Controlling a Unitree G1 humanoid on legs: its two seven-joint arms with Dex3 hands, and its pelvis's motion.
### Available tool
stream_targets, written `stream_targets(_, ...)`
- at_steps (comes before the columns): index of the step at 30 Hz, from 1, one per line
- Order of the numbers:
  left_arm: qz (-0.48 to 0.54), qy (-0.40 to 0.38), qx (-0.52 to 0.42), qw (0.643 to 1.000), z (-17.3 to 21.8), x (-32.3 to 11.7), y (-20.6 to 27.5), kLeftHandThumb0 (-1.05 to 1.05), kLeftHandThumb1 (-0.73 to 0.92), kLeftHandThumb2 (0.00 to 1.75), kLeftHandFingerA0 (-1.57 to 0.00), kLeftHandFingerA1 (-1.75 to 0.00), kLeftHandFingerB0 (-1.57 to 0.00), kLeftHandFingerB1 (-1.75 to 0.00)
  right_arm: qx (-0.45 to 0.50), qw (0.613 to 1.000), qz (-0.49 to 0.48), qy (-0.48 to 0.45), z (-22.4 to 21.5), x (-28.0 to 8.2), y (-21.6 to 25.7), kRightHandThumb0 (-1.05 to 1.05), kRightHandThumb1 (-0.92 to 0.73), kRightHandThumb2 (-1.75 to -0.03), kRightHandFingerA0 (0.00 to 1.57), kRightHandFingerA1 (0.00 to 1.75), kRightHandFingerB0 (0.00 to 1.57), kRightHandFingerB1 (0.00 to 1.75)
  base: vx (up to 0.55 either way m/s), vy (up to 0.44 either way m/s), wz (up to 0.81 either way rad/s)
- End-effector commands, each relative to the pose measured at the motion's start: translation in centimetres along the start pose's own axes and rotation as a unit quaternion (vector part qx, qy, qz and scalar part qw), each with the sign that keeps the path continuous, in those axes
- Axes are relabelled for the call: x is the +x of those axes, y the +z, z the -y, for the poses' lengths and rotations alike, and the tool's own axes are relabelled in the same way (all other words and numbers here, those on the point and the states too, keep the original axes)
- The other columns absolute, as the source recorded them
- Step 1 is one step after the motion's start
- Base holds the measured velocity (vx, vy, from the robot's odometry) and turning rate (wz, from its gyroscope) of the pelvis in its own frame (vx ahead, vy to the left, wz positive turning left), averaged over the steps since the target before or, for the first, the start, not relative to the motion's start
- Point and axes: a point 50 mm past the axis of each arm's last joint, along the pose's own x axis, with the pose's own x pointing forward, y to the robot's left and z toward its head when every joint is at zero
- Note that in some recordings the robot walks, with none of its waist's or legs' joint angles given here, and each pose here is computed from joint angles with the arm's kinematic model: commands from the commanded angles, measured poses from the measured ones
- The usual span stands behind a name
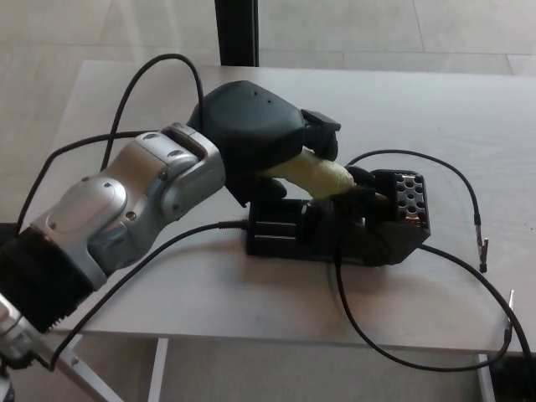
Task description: Use the left hand of the robot to grab the soldering gun kept on the middle of the table and pull it out of its base and keep it on the left side of the base
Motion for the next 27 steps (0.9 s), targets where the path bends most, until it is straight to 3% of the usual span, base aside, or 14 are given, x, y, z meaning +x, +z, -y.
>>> stream_targets(1,0.047,0.124,0.097,0.987,3.8,-1.9,-0.6,-0.19,0.54,0.89,-0.94,-1.66,-0.86,-0.96,0.025,0.999,0.022,-0.001,-0.7,0.3,0.7,-0.91,-0.27,-1.25,1.22,1.0,0.49,1.18,0.0,0.0,0.0)
stream_targets(2,0.044,0.122,0.096,0.987,3.9,-1.9,-0.6,-0.2,0.55,0.88,-0.93,-1.67,-0.86,-0.96,0.031,0.999,0.022,-0.003,-0.7,0.3,0.7,-0.88,-0.25,-1.36,1.3,0.93,0.38,1.4,0.0,0.0,0.0)
stream_targets(4,0.041,0.12,0.098,0.987,4.1,-2.1,-0.8,-0.19,0.53,0.88,-0.93,-1.68,-0.88,-0.94,0.04,0.999,0.023,-0.008,-0.7,0.3,0.7,-0.93,-0.4,-1.38,1.31,0.95,0.54,1.21,0.0,0.0,0.0)
stream_targets(5,0.04,0.115,0.095,0.988,4.1,-2.1,-0.9,-0.18,0.52,0.88,-0.93,-1.7,-0.88,-0.95,0.047,0.999,0.02,-0.015,-0.6,0.3,0.7,-0.81,-0.21,-1.48,1.39,0.87,0.4,1.4,0.0,0.0,0.0)
stream_targets(6,0.04,0.113,0.097,0.988,4.0,-2.4,-1.0,-0.19,0.51,0.84,-0.94,-1.69,-0.87,-0.96,0.06,0.998,0.015,-0.021,-0.6,0.4,0.7,-0.74,-0.42,-1.42,1.32,0.97,0.61,1.21,0.0,0.0,0.0)
stream_targets(7,0.036,0.108,0.083,0.99,3.9,-2.5,-1.3,-0.17,0.52,0.85,-0.91,-1.72,-0.82,-1.15,0.061,0.998,0.014,-0.021,-0.7,0.4,0.6,-0.67,-0.41,-1.39,1.27,0.99,0.62,1.18,0.0,0.0,0.0)
stream_targets(11,0.024,0.116,0.08,0.99,3.1,-3.3,-2.3,-0.16,0.53,0.89,-0.97,-1.65,-0.88,-1.06,0.06,0.998,0.017,-0.017,-0.7,0.4,0.5,-0.74,-0.42,-1.43,1.26,1.03,0.61,1.21,0.0,0.0,0.0)
stream_targets(12,0.023,0.119,0.081,0.989,2.8,-3.7,-2.7,-0.14,0.5,0.95,-0.96,-1.63,-0.89,-1.09,0.05,0.998,0.015,-0.019,-0.7,0.4,0.5,-0.75,-0.16,-1.53,1.32,0.95,0.44,1.38,0.0,0.0,0.0)
stream_targets(13,0.019,0.119,0.082,0.989,2.6,-4.0,-2.9,-0.14,0.49,0.98,-0.97,-1.62,-0.91,-1.09,0.047,0.999,0.017,-0.018,-0.8,0.4,0.5,-0.73,-0.37,-1.37,1.25,1.0,0.59,1.18,0.0,0.0,0.0)
stream_targets(15,0.015,0.117,0.083,0.99,2.4,-4.3,-3.3,-0.12,0.41,0.98,-0.95,-1.65,-0.88,-1.22,0.049,0.998,0.017,-0.018,-0.6,0.4,0.6,-0.77,-0.38,-1.39,1.27,0.99,0.59,1.2,0.0,0.0,0.0)
stream_targets(17,0.009,0.117,0.065,0.991,2.1,-5.3,-4.1,-0.19,0.48,0.95,-1.0,-1.41,-0.92,-0.9,0.05,0.998,0.017,-0.021,-0.6,0.4,0.5,-0.8,-0.18,-1.5,1.33,0.94,0.43,1.4,0.0,0.0,0.0)
stream_targets(21,-0.012,0.122,0.076,0.99,1.7,-6.9,-5.2,-0.16,0.53,0.95,-0.93,-1.68,-0.82,-1.33,0.047,0.999,0.018,-0.021,-0.5,0.3,0.6,-0.81,-0.18,-1.49,1.33,0.93,0.44,1.41,0.0,0.0,0.0)
stream_targets(23,-0.023,0.124,0.102,0.987,0.9,-8.7,-6.7,-0.09,0.52,0.91,-0.91,-1.69,-0.84,-1.43,0.04,0.999,0.017,-0.021,-0.4,0.3,0.5,-0.9,-0.37,-1.38,1.29,0.99,0.58,1.22,0.0,0.0,0.0)
stream_targets(27,-0.033,0.11,0.098,0.989,-0.7,-10.0,-7.7,-0.07,0.51,0.98,-0.91,-1.66,-0.82,-1.39,0.037,0.999,0.014,-0.022,-0.4,0.3,0.4,-0.85,-0.38,-1.34,1.3,1.03,0.58,1.18,0.0,0.0,0.0)
